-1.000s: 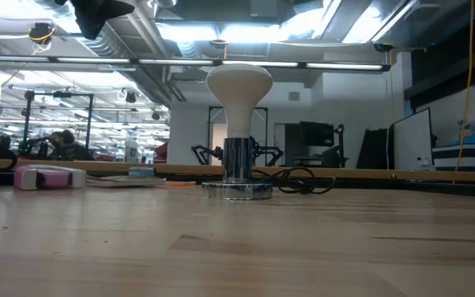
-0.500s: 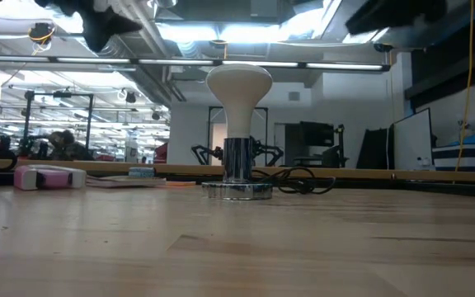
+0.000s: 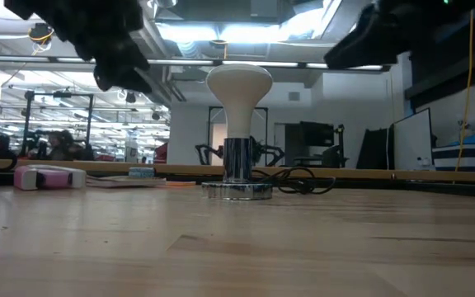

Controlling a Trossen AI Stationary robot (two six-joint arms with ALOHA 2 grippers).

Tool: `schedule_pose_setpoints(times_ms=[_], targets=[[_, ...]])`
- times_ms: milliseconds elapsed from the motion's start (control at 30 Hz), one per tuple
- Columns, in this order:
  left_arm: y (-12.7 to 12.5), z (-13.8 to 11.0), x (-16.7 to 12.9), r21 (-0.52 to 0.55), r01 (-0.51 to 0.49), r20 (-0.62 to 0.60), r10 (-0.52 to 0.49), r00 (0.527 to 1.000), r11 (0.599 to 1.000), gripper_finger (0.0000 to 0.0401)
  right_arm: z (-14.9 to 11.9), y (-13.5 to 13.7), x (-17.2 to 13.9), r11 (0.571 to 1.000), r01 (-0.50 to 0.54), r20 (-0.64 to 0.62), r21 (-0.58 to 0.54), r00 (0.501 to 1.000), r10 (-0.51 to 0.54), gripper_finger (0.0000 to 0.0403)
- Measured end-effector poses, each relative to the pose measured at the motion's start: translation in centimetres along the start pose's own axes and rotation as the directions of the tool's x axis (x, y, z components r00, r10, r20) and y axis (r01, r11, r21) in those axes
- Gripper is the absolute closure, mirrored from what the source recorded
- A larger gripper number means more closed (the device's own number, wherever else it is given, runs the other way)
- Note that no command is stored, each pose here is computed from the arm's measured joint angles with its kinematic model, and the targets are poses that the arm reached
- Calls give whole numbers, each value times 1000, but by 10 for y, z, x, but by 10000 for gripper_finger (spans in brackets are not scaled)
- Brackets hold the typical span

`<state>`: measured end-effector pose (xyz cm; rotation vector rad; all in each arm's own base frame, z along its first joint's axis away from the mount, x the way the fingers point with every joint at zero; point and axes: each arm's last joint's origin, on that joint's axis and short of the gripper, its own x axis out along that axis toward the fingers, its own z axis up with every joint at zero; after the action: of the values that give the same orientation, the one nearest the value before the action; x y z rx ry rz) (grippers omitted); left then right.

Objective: Screw lightbulb
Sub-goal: Remove the lightbulb from the lamp

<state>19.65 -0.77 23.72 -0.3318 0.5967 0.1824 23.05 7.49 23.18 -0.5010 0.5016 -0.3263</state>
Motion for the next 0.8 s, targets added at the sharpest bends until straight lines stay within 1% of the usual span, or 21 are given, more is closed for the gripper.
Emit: schedule_pose_setpoints(times_ms=[133, 333, 467, 533, 600, 700, 800], targets=[[0, -6, 16, -7, -30, -69, 29, 997, 1000, 138, 6, 4, 12, 994, 82, 36, 70, 996, -85, 178], [0, -15, 38, 7, -63, -153, 63, 986, 998, 138, 5, 6, 32, 984, 126, 35, 124, 991, -131, 178], [-1, -19, 51, 18, -67, -175, 69, 982, 998, 138, 2, 10, 44, 981, 138, 29, 135, 989, -143, 178], [-1, -21, 57, 22, -71, -185, 74, 980, 997, 138, 0, 14, 49, 984, 111, 29, 140, 993, -116, 178], [-1, -23, 63, 24, -73, -190, 76, 979, 997, 138, -3, 17, 53, 980, 63, 30, 190, 997, -70, 178], [-2, -23, 71, 21, -65, -173, 68, 983, 998, 138, -6, 19, 60, 946, -29, 35, 322, 999, 19, 178], [-4, -21, 78, 41, -47, -138, 52, 989, 998, 138, -13, 19, 70, 918, -71, 14, 389, 997, 71, 178]])
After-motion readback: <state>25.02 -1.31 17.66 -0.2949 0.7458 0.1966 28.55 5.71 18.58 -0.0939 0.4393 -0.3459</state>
